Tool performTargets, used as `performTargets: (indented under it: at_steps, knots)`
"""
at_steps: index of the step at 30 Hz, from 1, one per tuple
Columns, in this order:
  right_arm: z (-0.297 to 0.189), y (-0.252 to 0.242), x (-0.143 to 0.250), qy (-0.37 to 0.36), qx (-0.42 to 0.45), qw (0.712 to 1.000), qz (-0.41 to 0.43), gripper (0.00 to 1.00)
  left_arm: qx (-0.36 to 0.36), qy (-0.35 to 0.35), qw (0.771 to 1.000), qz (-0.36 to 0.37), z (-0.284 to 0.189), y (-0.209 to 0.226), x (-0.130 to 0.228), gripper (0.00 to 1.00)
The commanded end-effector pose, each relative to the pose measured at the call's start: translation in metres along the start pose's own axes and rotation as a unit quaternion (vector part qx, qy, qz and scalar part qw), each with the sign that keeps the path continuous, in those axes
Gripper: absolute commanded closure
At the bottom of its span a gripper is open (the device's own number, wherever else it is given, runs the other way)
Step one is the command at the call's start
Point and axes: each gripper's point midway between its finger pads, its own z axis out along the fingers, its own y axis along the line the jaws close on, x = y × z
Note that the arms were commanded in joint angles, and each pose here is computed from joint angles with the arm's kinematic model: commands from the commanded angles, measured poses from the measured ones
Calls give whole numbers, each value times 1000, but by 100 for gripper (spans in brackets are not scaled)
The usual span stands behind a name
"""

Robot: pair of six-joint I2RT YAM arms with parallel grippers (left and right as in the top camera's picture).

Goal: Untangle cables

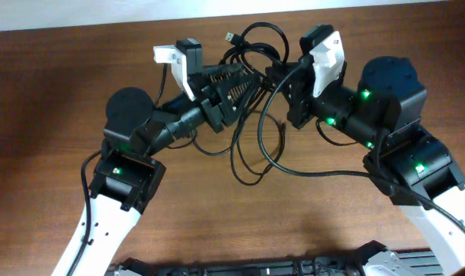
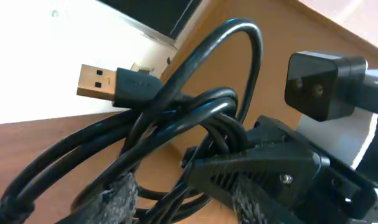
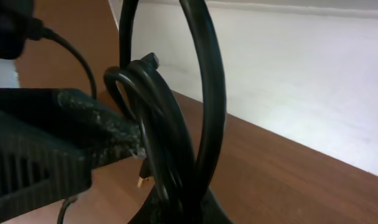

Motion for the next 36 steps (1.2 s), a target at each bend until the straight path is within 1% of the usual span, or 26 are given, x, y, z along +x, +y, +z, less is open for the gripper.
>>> performTargets:
  at_steps: [1, 3, 4, 7, 10, 12, 15, 19, 22, 24, 25, 26, 27, 28, 29, 31, 32, 33, 34, 35, 36]
  knots:
    - [-9, 13, -11, -18, -25, 999, 9, 96, 0, -5, 999, -49, -2, -2, -4, 51]
    - [-9, 13, -11, -18, -25, 1000, 9, 96, -12, -6, 998, -69, -2, 3, -3, 50]
    - [-9, 11, -11, -18, -22, 1000, 9, 96, -13, -5, 997, -70, -2, 4, -3, 46]
    - [-9, 0, -15, -26, 13, 1000, 8, 96, -30, 10, 996, -84, -2, 11, 6, 44]
    - [-9, 1, -18, -32, 10, 999, 18, 96, -63, 13, 993, -98, -6, 28, 9, 42]
    - [-9, 11, -18, -31, -19, 999, 16, 96, -77, 4, 992, -99, -10, 36, 5, 40]
    - [-11, 27, -16, -25, -65, 997, 15, 96, -65, -4, 994, -90, -9, 32, -1, 40]
    - [-8, 27, -12, -17, -68, 997, 18, 96, -52, -2, 995, -86, -9, 26, -1, 39]
    - [1, 37, -2, 3, -110, 994, 24, 96, -33, -8, 997, -75, -8, 18, -7, 39]
    - [3, 39, 2, 12, -118, 993, 28, 96, -32, -10, 997, -73, -8, 18, -8, 54]
    - [3, 39, 5, 17, -118, 992, 30, 96, -32, -10, 997, -73, -8, 18, -8, 70]
    - [3, 39, 7, 22, -117, 992, 32, 96, -32, -10, 997, -73, -8, 18, -8, 94]
    - [3, 38, 10, 27, -116, 992, 34, 96, -33, -11, 997, -73, -8, 18, -8, 100]
    - [3, 38, 10, 28, -114, 992, 35, 96, -34, -11, 997, -73, -8, 18, -8, 100]
    - [4, 35, 10, 28, -105, 993, 33, 70, -35, -12, 997, -69, -8, 19, -8, 100]
    - [6, 19, 17, 39, -59, 997, 38, 35, -60, -21, 997, -32, -9, 28, -11, 100]
    - [6, 10, 23, 49, -34, 998, 21, 29, -89, -27, 995, -32, -11, 40, -11, 100]
    - [6, 9, 26, 54, -32, 998, -5, 27, -109, -29, 993, -24, -13, 48, -11, 100]
    - [6, 9, 24, 50, -33, 998, -32, 23, -113, -25, 993, -4, -13, 49, -10, 100]
    - [6, 9, 21, 44, -34, 997, -54, 23, -117, -20, 993, -7, -14, 51, -7, 100]
    - [7, 9, 17, 33, -35, 996, -80, 27, -118, -18, 993, -6, -14, 51, -6, 100]
